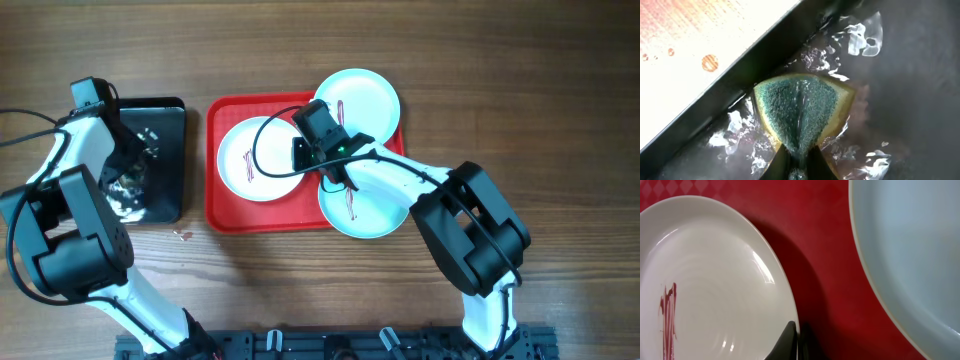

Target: Clean dirty plates on tray and stack at the side

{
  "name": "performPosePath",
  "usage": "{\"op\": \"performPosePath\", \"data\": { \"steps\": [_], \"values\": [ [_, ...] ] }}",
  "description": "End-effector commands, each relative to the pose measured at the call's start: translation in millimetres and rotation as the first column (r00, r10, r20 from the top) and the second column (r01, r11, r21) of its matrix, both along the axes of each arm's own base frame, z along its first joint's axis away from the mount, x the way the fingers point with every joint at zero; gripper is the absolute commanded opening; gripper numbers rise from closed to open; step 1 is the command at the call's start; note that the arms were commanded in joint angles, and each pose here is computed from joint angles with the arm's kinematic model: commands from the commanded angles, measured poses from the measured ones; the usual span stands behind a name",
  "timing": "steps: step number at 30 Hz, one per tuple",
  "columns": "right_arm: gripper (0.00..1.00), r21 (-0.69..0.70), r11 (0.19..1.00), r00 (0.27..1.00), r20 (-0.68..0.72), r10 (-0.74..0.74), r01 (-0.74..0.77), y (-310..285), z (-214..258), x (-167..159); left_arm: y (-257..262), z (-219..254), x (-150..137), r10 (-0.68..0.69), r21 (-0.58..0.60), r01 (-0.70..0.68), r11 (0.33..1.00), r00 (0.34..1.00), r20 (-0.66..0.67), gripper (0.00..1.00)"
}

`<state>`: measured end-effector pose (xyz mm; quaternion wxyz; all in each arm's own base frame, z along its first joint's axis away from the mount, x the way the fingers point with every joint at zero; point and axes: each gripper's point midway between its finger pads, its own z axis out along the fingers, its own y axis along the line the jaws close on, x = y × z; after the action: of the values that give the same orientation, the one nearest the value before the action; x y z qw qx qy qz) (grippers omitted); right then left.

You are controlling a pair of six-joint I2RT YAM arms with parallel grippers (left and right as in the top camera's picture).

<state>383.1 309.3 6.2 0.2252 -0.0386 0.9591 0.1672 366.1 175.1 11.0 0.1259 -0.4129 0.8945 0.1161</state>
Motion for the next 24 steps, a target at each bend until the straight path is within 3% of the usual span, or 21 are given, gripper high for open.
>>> {"op": "performPosePath", "data": {
  "steps": [1,7,13,18,24],
  "values": [
    [0.05,-0.023,1.0,0.999,-0.053,0.001,-0.002,-4,-21,-7,-10,13,8,-0.082,-0.059,0.084,0.995,0.996,0.029,0.04],
    [0.04,0.021,0.999,0.997,-0.076,0.034,-0.033,3,-16,-12,-42,85,20,-0.221,-0.142,0.251,0.957,0.955,0.198,0.04],
    [0.04,0.071,0.991,0.987,-0.098,0.124,-0.117,15,-12,-22,-71,142,12,-0.398,-0.061,0.428,0.902,0.877,0.267,0.04],
    [0.04,0.165,0.98,0.974,-0.178,0.143,-0.114,7,-10,-23,-107,139,1,-0.485,-0.098,0.513,0.853,0.847,0.217,0.04],
    [0.04,0.174,0.983,0.98,-0.178,0.089,-0.058,-7,-9,-8,-154,139,2,-0.56,-0.171,0.607,0.776,0.788,0.255,0.04]
  ]
}}
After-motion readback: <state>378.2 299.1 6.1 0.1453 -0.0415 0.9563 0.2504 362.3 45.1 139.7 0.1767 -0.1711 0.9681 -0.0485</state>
